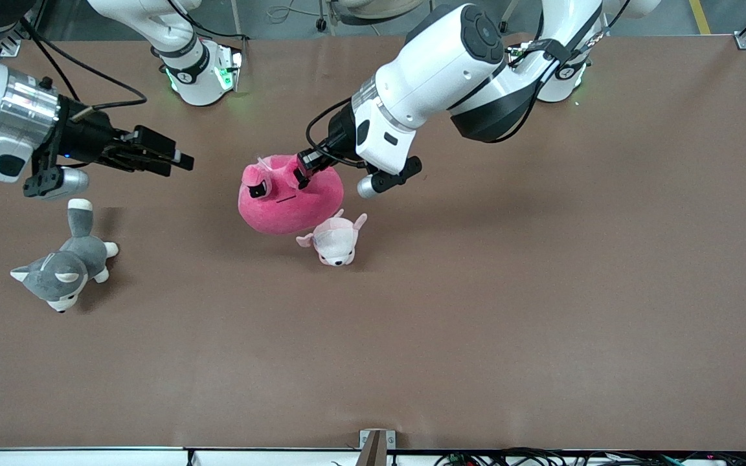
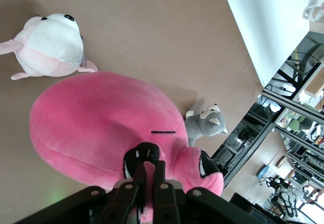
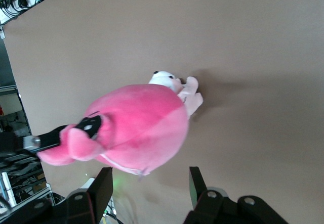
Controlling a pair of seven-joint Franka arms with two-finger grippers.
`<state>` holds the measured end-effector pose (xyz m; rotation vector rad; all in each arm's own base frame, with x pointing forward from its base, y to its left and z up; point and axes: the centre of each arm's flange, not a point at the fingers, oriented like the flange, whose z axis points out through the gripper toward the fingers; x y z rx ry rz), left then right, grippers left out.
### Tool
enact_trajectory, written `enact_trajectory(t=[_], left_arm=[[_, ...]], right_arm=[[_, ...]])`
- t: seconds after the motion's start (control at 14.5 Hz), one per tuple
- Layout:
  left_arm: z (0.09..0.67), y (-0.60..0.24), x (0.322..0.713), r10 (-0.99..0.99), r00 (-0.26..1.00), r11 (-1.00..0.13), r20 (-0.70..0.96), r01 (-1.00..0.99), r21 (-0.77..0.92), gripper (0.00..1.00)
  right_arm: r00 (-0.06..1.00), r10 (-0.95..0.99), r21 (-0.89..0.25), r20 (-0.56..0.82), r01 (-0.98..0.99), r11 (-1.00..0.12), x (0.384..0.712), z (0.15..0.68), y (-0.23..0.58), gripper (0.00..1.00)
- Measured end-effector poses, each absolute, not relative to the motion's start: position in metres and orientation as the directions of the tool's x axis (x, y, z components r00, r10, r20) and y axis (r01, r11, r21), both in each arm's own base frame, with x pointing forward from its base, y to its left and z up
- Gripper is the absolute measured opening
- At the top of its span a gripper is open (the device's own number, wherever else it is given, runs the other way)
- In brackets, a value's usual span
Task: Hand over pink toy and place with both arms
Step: 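Grasp the pink toy with the right gripper beside the left gripper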
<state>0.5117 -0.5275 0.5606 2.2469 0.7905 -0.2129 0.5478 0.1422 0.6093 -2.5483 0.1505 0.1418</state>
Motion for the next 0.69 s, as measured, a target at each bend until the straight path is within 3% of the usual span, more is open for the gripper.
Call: enact_trajectory(t=[0.69], left_arm=[[0.547,-0.550,0.498,0.456,0.806,-0.549,-0.378,0.589,0.594,0.08]], right_arm=[[0.984,-0.083,-0.536,-0.160,-0.158,-0.829,0.573,0.587,0.203,0.69]])
